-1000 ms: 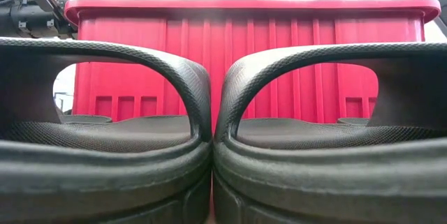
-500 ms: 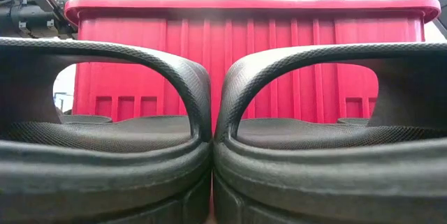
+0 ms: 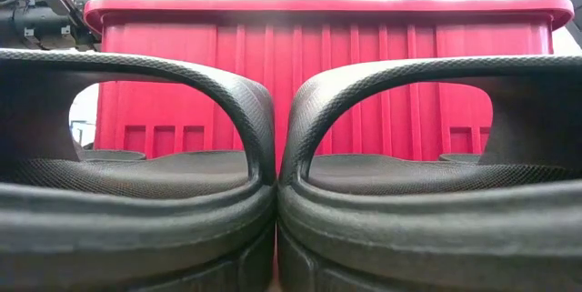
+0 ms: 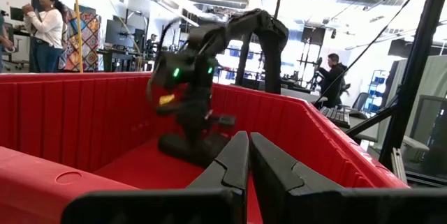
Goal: Pick and place slides into bin
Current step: Put the black slide into the red bin
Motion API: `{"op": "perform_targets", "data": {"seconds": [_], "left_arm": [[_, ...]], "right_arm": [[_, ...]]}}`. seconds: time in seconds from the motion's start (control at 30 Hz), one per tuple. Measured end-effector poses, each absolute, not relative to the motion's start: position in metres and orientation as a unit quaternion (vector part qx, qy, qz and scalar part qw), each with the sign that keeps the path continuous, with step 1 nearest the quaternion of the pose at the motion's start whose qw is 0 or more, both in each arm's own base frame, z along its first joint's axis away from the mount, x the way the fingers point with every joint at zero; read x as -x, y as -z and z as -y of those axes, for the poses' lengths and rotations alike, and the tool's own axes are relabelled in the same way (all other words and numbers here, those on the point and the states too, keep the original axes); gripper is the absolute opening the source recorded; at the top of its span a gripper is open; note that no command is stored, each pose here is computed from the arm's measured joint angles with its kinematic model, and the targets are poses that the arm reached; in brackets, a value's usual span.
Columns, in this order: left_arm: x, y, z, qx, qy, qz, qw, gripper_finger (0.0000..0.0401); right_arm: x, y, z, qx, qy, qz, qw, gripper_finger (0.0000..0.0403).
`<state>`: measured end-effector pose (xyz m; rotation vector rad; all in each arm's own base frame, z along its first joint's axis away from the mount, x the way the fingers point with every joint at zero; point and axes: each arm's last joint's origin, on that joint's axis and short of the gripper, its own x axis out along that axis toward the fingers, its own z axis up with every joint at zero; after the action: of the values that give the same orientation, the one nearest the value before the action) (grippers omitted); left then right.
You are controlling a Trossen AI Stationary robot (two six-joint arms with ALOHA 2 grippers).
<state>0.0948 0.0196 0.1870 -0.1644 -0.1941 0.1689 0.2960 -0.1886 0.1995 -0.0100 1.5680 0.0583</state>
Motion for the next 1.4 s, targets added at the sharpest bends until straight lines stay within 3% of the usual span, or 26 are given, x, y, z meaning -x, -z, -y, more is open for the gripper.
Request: {"op": "perform_targets", "data": {"seconds": [0.3, 0.5, 0.6, 0.67, 0.87, 1.03, 1.4], "left_arm": [[-0.095, -0.187, -0.020, 0.082, -0.084, 0.096, 0.988, 0.0024], [-0.095, -0.187, -0.020, 0.086, -0.084, 0.097, 0.988, 0.0024], [-0.095, -0.187, -0.020, 0.094, -0.083, 0.098, 0.987, 0.0024], [-0.095, -0.187, -0.020, 0.096, -0.083, 0.098, 0.987, 0.0024], [-0.095, -0.187, -0.020, 0.098, -0.083, 0.098, 0.987, 0.0024], [-0.095, -0.187, -0.020, 0.094, -0.083, 0.098, 0.987, 0.0024], [-0.095, -0.187, -0.020, 0.109, -0.082, 0.099, 0.986, 0.0024]], "right_arm": [[-0.281, -0.328, 0.163, 0.091, 0.005, -0.610, 0.787, 0.0000], [-0.225, -0.405, 0.120, 0.069, -0.030, -0.555, 0.829, 0.0000], [-0.191, -0.431, 0.091, 0.043, -0.086, -0.506, 0.857, 0.0000], [-0.173, -0.443, 0.074, 0.049, -0.070, -0.486, 0.870, 0.0000], [-0.118, -0.462, 0.027, 0.081, -0.040, -0.440, 0.893, 0.0000], [-0.101, -0.455, 0.009, 0.023, -0.029, -0.440, 0.897, 0.0000], [-0.130, -0.410, -0.035, 0.011, -0.222, -0.535, 0.815, 0.0000]]}}
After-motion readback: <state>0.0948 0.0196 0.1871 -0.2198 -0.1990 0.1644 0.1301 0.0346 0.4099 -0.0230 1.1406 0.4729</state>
